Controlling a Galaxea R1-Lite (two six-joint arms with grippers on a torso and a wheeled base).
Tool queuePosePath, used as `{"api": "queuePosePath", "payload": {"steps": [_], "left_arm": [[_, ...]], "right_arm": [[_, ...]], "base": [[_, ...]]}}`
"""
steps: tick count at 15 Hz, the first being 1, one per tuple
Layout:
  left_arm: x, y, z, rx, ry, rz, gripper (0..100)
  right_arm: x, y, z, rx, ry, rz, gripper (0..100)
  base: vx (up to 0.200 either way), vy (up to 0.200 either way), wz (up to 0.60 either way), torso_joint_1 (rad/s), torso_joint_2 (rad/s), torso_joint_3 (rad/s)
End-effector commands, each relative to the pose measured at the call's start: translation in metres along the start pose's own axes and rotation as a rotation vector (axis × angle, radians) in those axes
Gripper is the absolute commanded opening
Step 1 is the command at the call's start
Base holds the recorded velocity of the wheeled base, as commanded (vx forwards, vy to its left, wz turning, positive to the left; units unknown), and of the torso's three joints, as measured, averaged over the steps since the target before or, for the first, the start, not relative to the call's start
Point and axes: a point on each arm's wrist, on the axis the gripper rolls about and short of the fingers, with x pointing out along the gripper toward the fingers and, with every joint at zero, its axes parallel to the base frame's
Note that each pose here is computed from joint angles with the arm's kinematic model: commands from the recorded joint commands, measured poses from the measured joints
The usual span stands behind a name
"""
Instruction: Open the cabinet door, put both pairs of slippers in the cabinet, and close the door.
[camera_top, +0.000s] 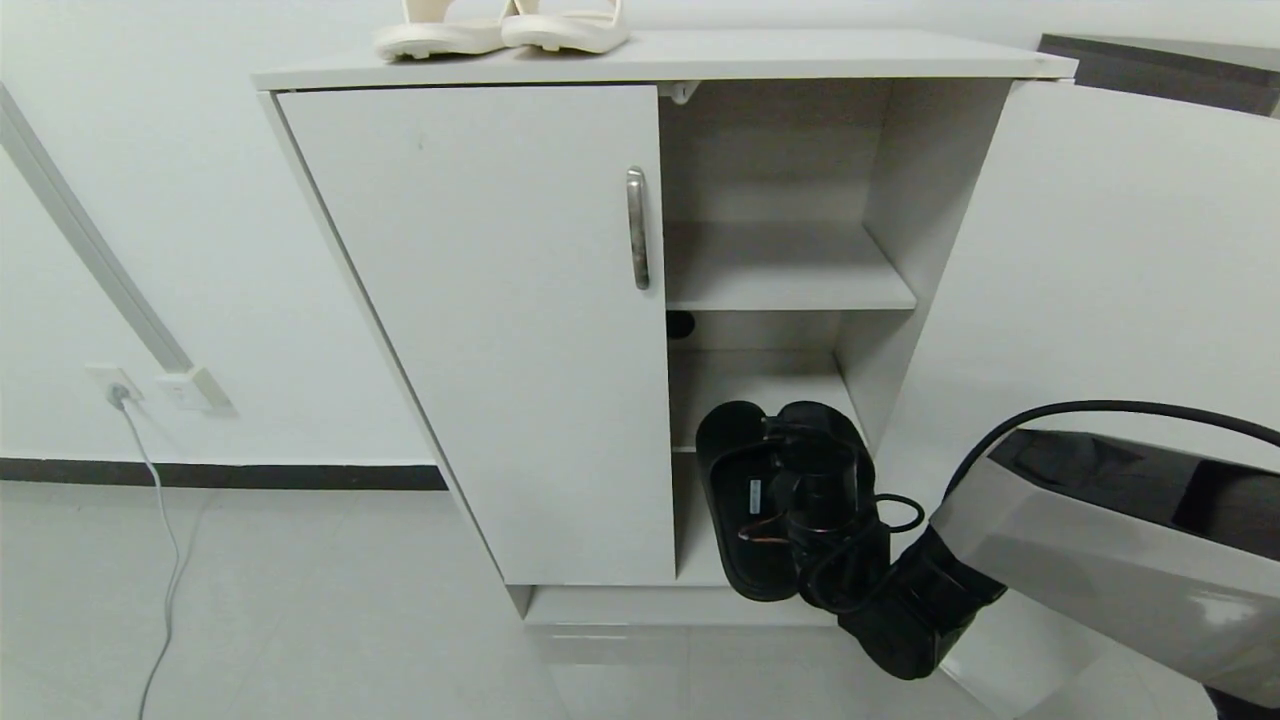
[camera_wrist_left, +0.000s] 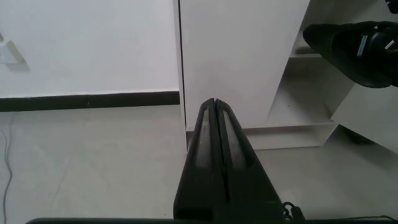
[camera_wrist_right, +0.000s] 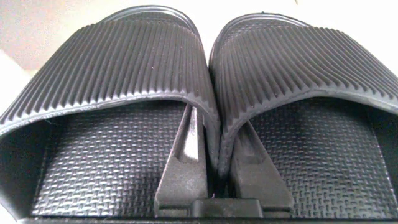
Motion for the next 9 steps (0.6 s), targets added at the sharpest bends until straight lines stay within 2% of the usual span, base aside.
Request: {"api": "queuePosePath", "payload": {"steps": [1,4,9], "left_arm": [[0.000,0.000,0.000,0.000,0.001,0.000,0],[0.000,0.000,0.000,0.000,0.001,-0.001,0],[0.000,0.000,0.000,-0.005,0.001,0.002,0]], "right_arm": [[0.004,0.002,-0.005,-0.003,0.004,-0.002,0],[0.011,0.004,-0.016,-0.002,0.002,-0.009,0],[0.021,-0.001,-0.022,0.007,-0.022,-0.025,0]], "base": [[0.000,0.000,0.00,0.007,0.00,-0.207],[0.000,0.000,0.00,0.004,0.00,-0.136],[0.000,0.000,0.00,0.000,0.00,0.000]]}}
